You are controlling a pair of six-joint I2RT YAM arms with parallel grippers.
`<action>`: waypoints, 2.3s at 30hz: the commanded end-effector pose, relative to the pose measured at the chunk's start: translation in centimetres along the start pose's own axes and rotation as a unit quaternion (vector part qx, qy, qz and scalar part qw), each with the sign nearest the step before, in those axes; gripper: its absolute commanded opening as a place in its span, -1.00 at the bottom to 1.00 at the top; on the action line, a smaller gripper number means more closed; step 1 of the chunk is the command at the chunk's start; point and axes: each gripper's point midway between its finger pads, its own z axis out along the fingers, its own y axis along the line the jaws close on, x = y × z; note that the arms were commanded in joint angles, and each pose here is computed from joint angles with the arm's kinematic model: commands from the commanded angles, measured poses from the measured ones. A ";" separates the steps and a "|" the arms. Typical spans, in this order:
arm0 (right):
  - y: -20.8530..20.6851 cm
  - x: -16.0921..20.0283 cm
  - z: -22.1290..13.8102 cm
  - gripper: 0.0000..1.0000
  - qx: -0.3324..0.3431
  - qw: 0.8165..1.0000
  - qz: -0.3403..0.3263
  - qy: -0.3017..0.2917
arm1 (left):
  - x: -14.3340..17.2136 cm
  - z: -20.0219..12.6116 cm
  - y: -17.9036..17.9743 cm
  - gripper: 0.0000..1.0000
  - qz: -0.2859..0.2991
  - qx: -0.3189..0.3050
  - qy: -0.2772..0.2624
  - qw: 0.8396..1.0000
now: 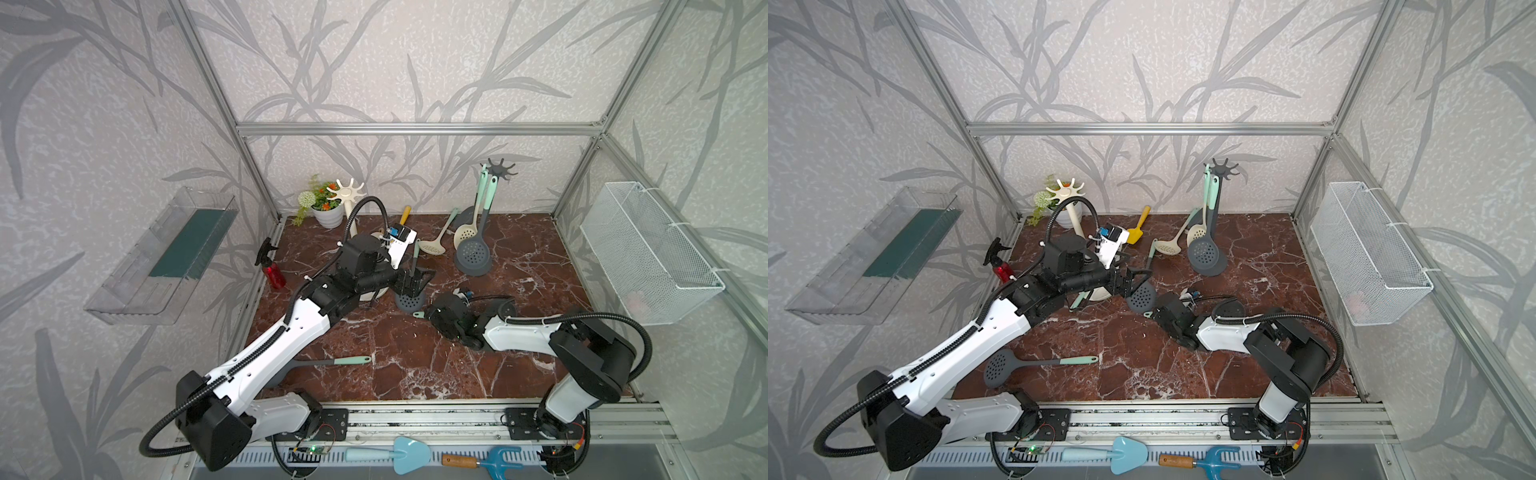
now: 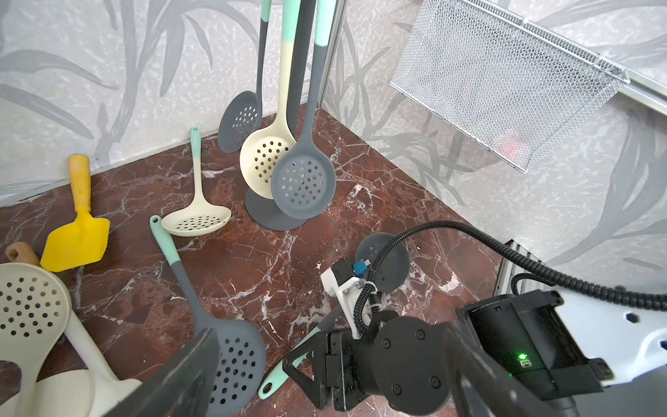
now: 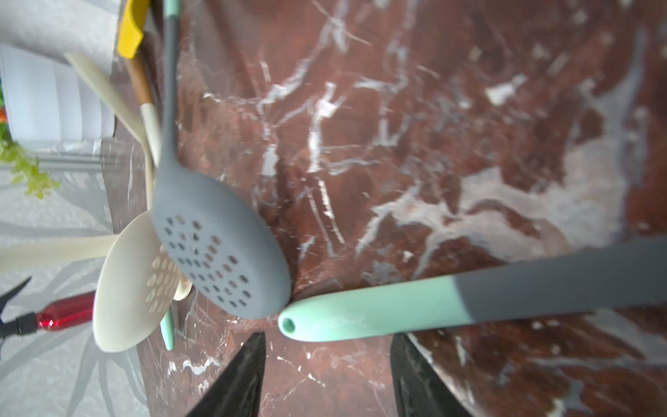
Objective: Hang the skimmer on the kitchen utensil rack
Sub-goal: Adjust the skimmer at the center of the board, then pick up the skimmer from the center of the board.
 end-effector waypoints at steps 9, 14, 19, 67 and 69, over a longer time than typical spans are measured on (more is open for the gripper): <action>2.4 1.7 -5.4 0.12 -0.031 0.892 -0.437 0.111 | 0.2 -0.1 -0.1 0.89 0.012 -0.002 0.007 1.000; 0.9 -1.0 -6.4 0.12 0.039 0.819 -0.565 0.097 | 0.3 -0.1 0.2 0.89 0.014 -0.008 0.008 1.000; 0.3 -3.7 -6.4 0.12 0.024 0.803 -0.588 0.090 | 0.3 -0.3 0.6 0.89 0.020 -0.021 0.008 1.000; -8.2 -2.4 -1.4 -0.05 0.087 0.698 -0.645 0.299 | 0.4 0.0 3.5 0.85 -0.009 -0.104 0.019 0.994; -8.5 -2.4 -1.4 -0.12 0.093 0.701 -0.642 0.298 | 0.4 -0.1 3.5 0.85 -0.009 -0.105 0.018 0.994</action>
